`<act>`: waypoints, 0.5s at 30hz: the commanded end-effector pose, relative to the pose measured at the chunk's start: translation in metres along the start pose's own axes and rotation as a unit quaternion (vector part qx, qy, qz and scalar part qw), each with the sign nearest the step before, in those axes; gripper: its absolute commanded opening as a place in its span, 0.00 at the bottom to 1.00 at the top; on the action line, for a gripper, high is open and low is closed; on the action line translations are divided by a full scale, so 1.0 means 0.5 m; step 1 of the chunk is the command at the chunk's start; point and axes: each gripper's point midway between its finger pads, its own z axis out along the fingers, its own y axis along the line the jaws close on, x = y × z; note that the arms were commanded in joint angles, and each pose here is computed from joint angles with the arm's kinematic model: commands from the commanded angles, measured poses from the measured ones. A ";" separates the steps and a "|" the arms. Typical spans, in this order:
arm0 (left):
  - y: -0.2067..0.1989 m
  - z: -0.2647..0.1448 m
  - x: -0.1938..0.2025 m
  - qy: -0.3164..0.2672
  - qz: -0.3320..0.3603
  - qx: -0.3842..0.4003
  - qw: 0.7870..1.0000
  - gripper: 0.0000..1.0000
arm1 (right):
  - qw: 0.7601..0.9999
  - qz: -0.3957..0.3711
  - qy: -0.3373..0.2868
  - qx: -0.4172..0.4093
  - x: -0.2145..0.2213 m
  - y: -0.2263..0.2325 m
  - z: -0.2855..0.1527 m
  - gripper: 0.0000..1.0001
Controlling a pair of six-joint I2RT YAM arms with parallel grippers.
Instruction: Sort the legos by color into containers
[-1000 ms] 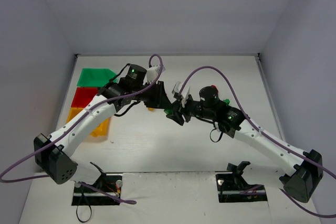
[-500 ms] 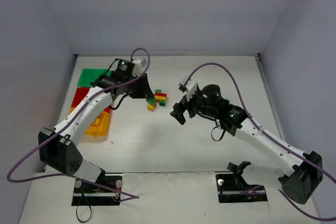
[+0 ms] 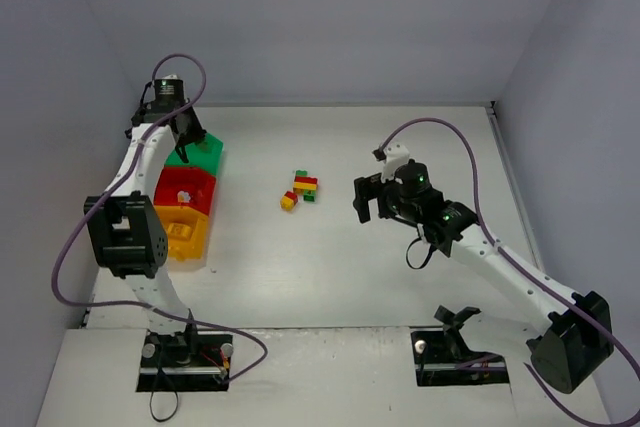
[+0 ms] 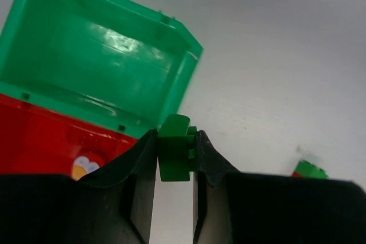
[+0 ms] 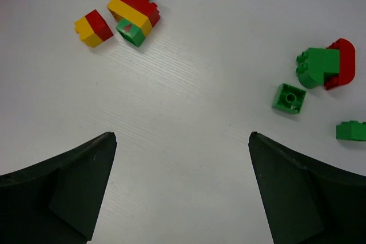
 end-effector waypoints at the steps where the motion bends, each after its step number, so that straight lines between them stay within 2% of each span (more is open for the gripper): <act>1: 0.029 0.023 -0.096 -0.059 -0.011 -0.022 0.998 0.00 | 0.997 0.043 -0.024 0.056 -0.024 -0.038 -0.009 0.96; 5: 0.072 0.088 -0.117 -0.052 -0.028 -0.046 0.997 0.00 | 0.995 0.064 -0.011 0.072 -0.005 -0.054 -0.002 0.96; 8: 0.082 0.113 -0.137 -0.058 -0.031 -0.053 0.996 0.10 | 0.993 0.079 0.000 0.089 0.009 -0.069 0.007 0.95; 9: 0.082 0.116 -0.141 -0.059 -0.030 -0.051 0.997 0.18 | 0.992 0.083 0.001 0.096 0.009 -0.078 0.008 0.95; 11: 0.080 0.123 -0.151 -0.061 -0.026 -0.050 0.997 0.28 | 0.990 0.091 0.011 0.108 0.022 -0.088 0.016 0.95; 12: 0.079 0.122 -0.153 -0.062 -0.026 -0.049 0.997 0.38 | 0.989 0.094 0.015 0.114 0.029 -0.093 0.019 0.95; 14: 0.077 0.119 -0.156 -0.063 -0.025 -0.047 0.997 0.49 | 0.985 0.109 0.028 0.130 0.045 -0.112 0.031 0.93; 15: 0.075 0.116 -0.157 -0.063 -0.025 -0.045 0.997 0.58 | 0.983 0.114 0.040 0.137 0.059 -0.119 0.041 0.93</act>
